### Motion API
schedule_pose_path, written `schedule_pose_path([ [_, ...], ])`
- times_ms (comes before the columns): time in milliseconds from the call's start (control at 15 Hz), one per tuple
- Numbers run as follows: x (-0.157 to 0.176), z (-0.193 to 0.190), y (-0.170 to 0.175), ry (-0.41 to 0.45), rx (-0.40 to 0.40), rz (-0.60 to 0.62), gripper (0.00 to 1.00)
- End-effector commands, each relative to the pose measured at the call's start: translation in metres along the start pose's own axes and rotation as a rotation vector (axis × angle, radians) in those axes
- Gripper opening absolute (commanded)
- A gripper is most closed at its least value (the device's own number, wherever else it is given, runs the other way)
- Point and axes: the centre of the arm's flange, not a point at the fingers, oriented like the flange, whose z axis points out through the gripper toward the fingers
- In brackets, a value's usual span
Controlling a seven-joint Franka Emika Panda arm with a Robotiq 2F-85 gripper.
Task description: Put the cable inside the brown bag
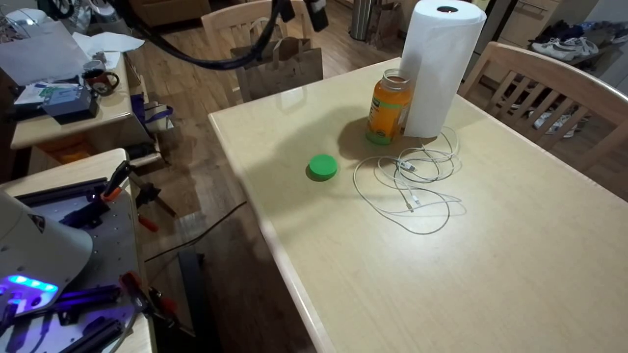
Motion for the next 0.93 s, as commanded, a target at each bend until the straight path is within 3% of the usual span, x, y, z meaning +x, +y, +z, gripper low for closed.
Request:
schedule_pose_path([
  [0,-0.001,0.002,0.002,-0.005,-0.011,-0.023,1.0],
  [533,0.016,0.082,0.078,-0.052,0.274,-0.143,1.0],
  [733,0.021,0.113,0.076,-0.06,0.337,-0.295,1.0],
  [867,0.014,0.125,0.059,-0.138,0.346,-0.325,1.0],
])
